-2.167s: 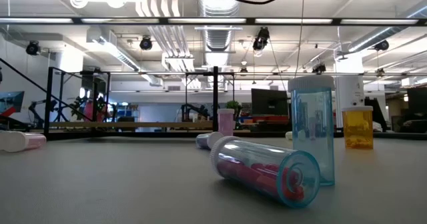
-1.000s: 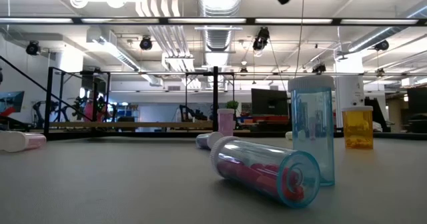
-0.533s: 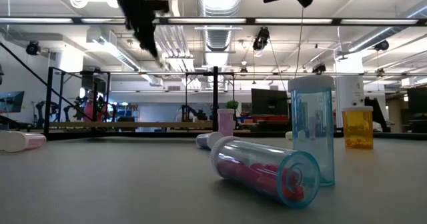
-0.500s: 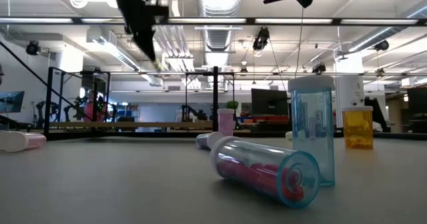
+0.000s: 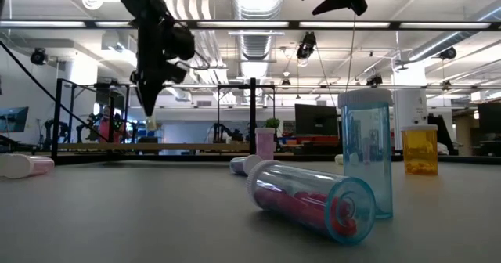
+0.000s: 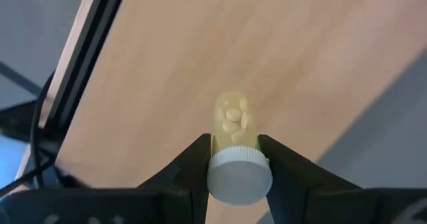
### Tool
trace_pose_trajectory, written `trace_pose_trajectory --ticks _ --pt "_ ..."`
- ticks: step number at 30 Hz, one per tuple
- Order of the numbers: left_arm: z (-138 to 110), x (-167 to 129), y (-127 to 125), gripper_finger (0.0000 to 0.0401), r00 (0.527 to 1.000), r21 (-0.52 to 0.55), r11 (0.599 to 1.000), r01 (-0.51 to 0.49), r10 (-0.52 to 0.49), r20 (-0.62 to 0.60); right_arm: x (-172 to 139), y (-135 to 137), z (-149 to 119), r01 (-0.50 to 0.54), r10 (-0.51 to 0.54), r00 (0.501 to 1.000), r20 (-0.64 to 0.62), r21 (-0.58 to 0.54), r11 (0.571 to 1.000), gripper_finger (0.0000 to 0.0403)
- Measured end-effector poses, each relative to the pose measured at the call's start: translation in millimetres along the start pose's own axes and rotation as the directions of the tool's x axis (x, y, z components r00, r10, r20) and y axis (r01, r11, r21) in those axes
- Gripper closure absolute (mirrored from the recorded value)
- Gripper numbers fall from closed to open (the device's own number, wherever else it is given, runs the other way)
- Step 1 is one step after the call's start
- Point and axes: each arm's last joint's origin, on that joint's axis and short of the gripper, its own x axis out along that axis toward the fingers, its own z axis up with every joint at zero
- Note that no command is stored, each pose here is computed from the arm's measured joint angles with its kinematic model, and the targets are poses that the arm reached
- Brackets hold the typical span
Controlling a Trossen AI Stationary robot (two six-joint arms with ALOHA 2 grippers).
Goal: Pick and place medicine bottles onto shelf by color
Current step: Put the middle yellow pill bottle on the shelf
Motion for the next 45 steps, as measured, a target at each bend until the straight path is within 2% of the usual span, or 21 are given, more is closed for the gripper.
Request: trace_pose_trajectory --ticks 9,13,16,18,24,30,45 --pt "-6 27 45 0.0306 0.995 -0.122 0.993 -0.002 -0.01 -0.098 2 -14 6 0.053 -0.053 0.998 0.017 0.01 0.999 0.0177" --pt "-8 36 57 0.0306 0.992 -0.157 0.987 -0.009 -0.011 -0.122 2 -19 7 0.067 -0.068 0.997 0.022 0.018 0.998 0.0177" --pt "-7 40 64 0.0306 0.991 -0.17 0.984 -0.049 0.027 -0.128 2 -21 8 0.076 -0.077 0.997 0.025 0.022 0.997 0.0177" --pt "-7 41 69 0.0306 0.991 -0.146 0.987 -0.065 0.048 -0.122 2 -23 9 0.082 -0.083 0.996 0.027 0.02 0.996 0.0177" --pt "-6 41 71 0.0306 0.992 0.035 0.998 -0.056 0.059 -0.113 3 -25 10 0.091 -0.092 0.995 0.033 0.016 0.996 0.0177" --pt "-7 41 72 0.0305 0.989 0.224 0.973 -0.051 0.08 -0.125 3 -26 11 0.093 -0.094 0.995 0.04 0.018 0.995 0.0177" --pt "-9 41 74 0.0305 0.984 0.221 0.973 -0.065 0.099 -0.145 2 -25 16 0.076 -0.078 0.993 0.084 0.024 0.997 0.0177"
